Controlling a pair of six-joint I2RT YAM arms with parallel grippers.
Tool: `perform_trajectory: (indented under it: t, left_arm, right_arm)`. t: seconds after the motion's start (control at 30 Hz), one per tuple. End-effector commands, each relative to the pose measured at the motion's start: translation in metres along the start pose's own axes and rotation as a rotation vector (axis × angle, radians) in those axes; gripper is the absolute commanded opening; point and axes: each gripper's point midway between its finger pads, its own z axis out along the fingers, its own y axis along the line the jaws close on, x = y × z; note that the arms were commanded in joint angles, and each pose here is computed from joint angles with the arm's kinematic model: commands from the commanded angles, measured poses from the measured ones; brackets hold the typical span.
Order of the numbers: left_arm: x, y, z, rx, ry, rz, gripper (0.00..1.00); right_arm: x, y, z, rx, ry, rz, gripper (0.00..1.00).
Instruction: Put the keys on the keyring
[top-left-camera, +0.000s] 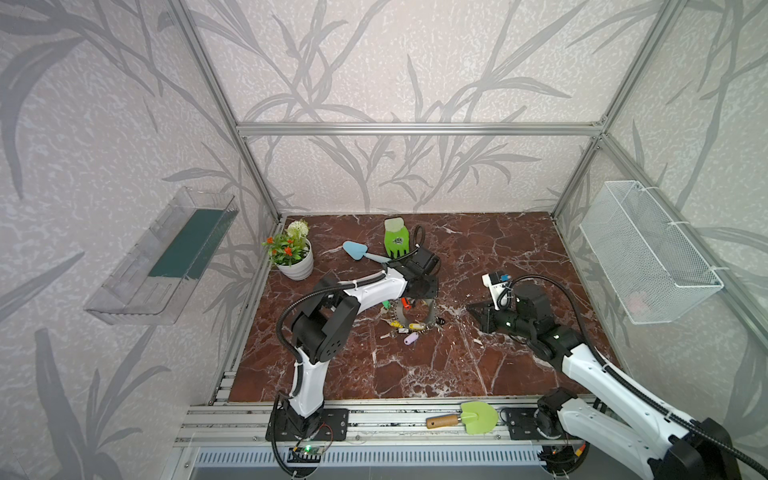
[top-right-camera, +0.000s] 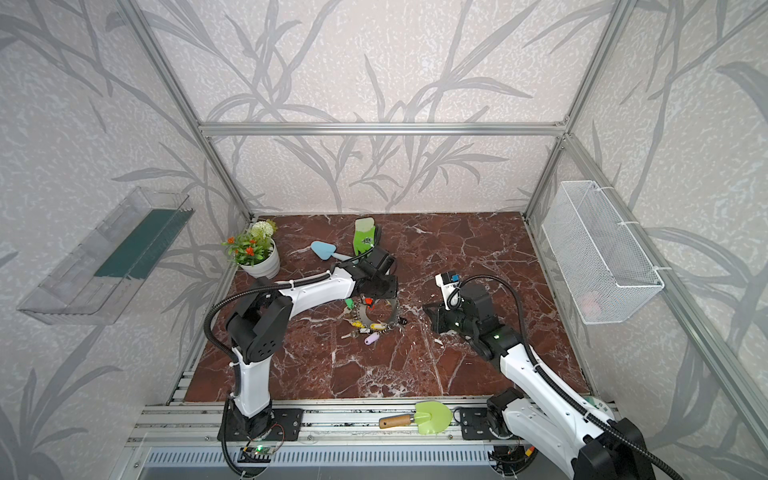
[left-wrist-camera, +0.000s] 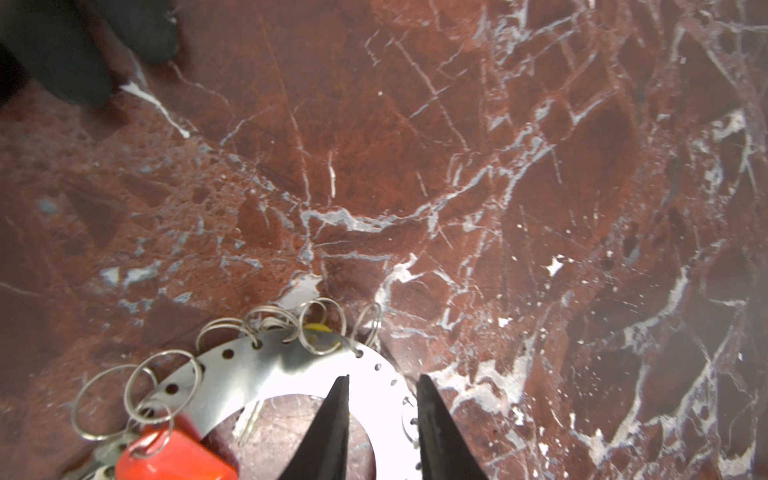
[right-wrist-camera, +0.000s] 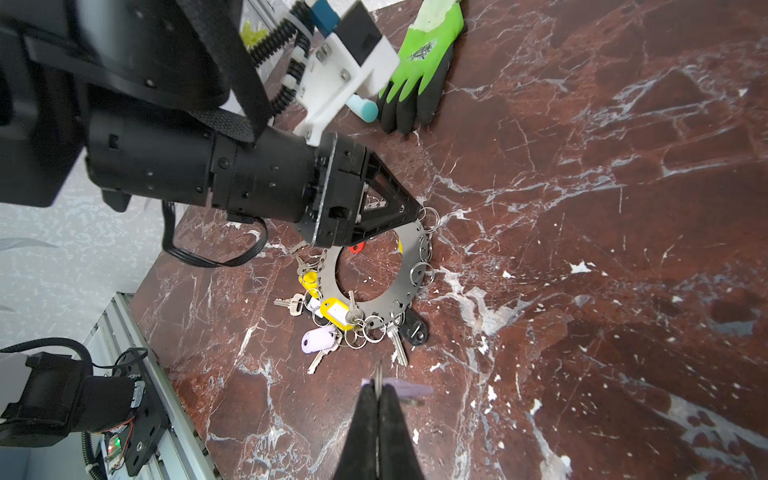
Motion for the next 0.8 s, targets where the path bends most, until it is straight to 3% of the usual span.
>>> perform_trajectory:
  t: [0.0, 0.33, 0.77]
  left_arm:
    - [0.008, -0.008, -0.009, -0.001, 0.026, 0.040, 0.30]
    - [0.026, -0.012, 0.005, -0.052, 0.071, 0.022, 0.29]
    - [0.015, 0.001, 0.007, -0.122, 0.028, 0.005, 0.25]
  right_arm:
    - [-0.001, 0.001, 0.002, -0.017, -0.006, 0.002, 0.00]
    - [0.000, 0.002, 0.004, -0.026, 0.005, 0.010, 0.00]
    - [0.000, 0.003, 0.005, -0.031, 0.010, 0.008, 0.00]
